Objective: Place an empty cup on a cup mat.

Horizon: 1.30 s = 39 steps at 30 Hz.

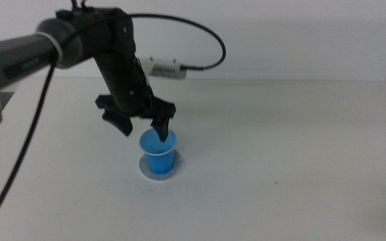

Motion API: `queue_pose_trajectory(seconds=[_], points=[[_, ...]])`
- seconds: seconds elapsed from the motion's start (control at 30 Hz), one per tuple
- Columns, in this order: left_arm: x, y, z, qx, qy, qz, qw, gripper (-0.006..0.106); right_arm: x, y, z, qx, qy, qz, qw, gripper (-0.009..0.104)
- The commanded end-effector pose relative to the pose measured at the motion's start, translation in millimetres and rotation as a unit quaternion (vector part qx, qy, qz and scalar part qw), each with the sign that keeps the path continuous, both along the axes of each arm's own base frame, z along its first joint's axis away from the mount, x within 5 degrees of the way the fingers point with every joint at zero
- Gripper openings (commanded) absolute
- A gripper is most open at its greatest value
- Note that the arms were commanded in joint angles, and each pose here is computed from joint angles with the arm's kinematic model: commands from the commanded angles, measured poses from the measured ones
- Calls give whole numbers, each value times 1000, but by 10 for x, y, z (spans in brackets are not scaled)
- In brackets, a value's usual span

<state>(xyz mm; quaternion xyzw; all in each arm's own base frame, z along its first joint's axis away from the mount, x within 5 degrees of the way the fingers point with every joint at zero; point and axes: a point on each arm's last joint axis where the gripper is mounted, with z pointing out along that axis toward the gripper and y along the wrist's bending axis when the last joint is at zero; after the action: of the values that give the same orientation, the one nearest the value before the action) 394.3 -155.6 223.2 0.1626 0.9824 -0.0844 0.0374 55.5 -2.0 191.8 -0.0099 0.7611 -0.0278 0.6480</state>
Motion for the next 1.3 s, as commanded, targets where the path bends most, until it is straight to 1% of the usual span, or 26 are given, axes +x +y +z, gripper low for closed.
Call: queue_pose_trajectory(seconds=[0.0, 0.07, 0.1, 0.17, 0.2, 0.23, 0.27, 0.3, 0.33, 0.37, 0.4, 0.47, 0.53, 0.63, 0.77, 0.83, 0.87, 0.9, 0.93, 0.97, 1.03, 1.1, 1.27], points=[[-20, 68, 318, -21, -37, -6, 999, 94, -1, 0, -2, -5, -4, 1, 1000, 93], [-101, 154, 582, -36, -62, 16, 997, 94, -1, 0, -2, -5, -4, 1, 1000, 93], [-177, 208, 735, -37, -78, 25, 996, 94, -1, 0, -2, -5, -4, 1, 1000, 93], [-398, 333, 1034, -26, -115, 31, 992, 94, -1, 0, -2, -5, -4, 1, 1000, 93], [-557, 412, 1124, -13, -126, 33, 991, 94, -1, 0, -2, -5, -4, 1, 1000, 93], [-699, 472, 1197, -8, -136, 32, 990, 94, -1, 0, -2, -5, -4, 1, 1000, 93], [-848, 533, 1326, -13, -173, 38, 984, 94, -1, 0, -2, -5, -4, 1, 1000, 93], [-1013, 607, 1361, -14, -200, 44, 979, 94, -1, 0, -2, -5, -4, 1, 1000, 93], [-1140, 652, 1409, -23, -225, 54, 973, 94, -1, 0, -2, -5, -4, 1, 1000, 93], [-1319, 718, 1444, -30, -239, 77, 967, 94, -1, 0, -2, -5, -4, 1, 1000, 93], [-1490, 797, 1467, -31, -251, 104, 962, 94, -1, 0, -2, -5, -4, 1, 1000, 93], [-1803, 934, 1496, -22, -287, 107, 952, 94, -1, 0, -2, -5, -4, 1, 1000, 93], [-2049, 1025, 1525, -26, -322, 105, 940, 94, -1, 0, -2, -5, -4, 1, 1000, 93], [-2380, 1140, 1441, -37, -366, 106, 924, 94, -1, 0, -2, -5, -4, 1, 1000, 93], [-2721, 1282, 1299, -45, -442, 111, 889, 94, -1, 0, -2, -5, -4, 1, 1000, 93], [-2816, 1304, 1195, -59, -472, 107, 873, 94, -1, 0, -2, -5, -4, 1, 1000, 93], [-2847, 1304, 1152, -72, -496, 104, 859, 94, -1, 0, -2, -5, -4, 1, 1000, 93], [-2870, 1310, 1082, -77, -522, 98, 844, 94, -1, 0, -2, -5, -4, 1, 1000, 93], [-2884, 1321, 984, -78, -539, 96, 833, 94, -1, 0, -2, -5, -4, 1, 1000, 93], [-2912, 1327, 934, -97, -564, 105, 813, 94, -1, 0, -2, -5, -4, 1, 1000, 93], [-2962, 1341, 697, -138, -581, 135, 790, 94, -1, 0, -2, -5, -4, 1, 1000, 93], [-3047, 1394, 453, -154, -589, 170, 775, 94, -1, 0, -2, -5, -4, 1, 1000, 93], [-3266, 1493, 56, -135, -612, 202, 753, 94, -1, 0, -2, -5, -4, 1, 1000, 93]])
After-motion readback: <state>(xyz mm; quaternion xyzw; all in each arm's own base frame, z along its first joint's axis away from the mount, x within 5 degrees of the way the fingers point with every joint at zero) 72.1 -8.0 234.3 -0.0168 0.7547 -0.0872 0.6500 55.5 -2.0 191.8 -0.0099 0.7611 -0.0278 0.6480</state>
